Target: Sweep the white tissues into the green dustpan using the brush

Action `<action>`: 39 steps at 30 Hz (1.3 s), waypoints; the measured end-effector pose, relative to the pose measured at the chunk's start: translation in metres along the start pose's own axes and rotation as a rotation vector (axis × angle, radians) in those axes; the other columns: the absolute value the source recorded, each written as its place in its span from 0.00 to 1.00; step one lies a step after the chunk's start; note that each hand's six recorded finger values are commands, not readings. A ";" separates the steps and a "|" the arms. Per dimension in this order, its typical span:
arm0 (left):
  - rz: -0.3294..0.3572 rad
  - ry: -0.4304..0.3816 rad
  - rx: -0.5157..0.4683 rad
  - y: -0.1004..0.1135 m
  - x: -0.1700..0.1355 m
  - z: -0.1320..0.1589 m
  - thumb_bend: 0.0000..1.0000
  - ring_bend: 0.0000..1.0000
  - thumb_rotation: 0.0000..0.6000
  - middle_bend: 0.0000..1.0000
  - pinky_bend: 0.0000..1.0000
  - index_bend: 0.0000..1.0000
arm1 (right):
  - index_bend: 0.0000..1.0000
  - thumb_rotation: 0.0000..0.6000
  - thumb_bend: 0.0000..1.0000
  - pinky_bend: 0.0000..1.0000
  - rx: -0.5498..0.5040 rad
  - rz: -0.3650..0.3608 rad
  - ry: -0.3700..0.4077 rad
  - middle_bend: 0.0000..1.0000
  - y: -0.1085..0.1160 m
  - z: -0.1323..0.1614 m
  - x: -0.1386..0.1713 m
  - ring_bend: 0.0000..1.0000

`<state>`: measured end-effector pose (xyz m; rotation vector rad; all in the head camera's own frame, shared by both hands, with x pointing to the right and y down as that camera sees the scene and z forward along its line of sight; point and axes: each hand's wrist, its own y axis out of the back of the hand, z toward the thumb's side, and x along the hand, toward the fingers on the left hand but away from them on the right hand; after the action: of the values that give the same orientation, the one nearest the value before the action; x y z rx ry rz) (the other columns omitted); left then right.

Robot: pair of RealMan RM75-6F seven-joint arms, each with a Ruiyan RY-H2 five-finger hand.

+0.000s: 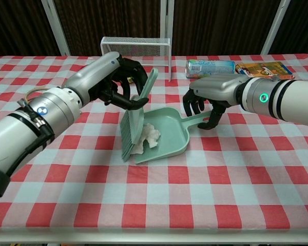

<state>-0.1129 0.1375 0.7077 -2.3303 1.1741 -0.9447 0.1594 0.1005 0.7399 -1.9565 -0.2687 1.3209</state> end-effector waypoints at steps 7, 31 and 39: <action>-0.019 -0.032 0.002 -0.007 0.013 0.015 0.47 0.58 1.00 0.54 0.81 0.55 | 0.70 1.00 0.44 0.25 -0.035 -0.003 0.000 0.64 -0.001 0.002 -0.004 0.36; 0.034 -0.083 0.043 0.040 0.010 0.015 0.48 0.57 1.00 0.54 0.80 0.54 | 0.44 1.00 0.10 0.23 -0.064 0.002 -0.035 0.49 -0.007 -0.004 -0.004 0.23; 0.036 -0.038 0.194 0.075 0.000 -0.020 0.48 0.57 1.00 0.53 0.80 0.54 | 0.30 1.00 0.06 0.21 -0.066 0.001 -0.048 0.39 -0.005 -0.005 0.001 0.17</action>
<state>-0.1696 0.0928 0.6785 -2.1575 1.0567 -0.9528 0.1656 0.1019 0.7439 -1.9807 -0.3386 1.3772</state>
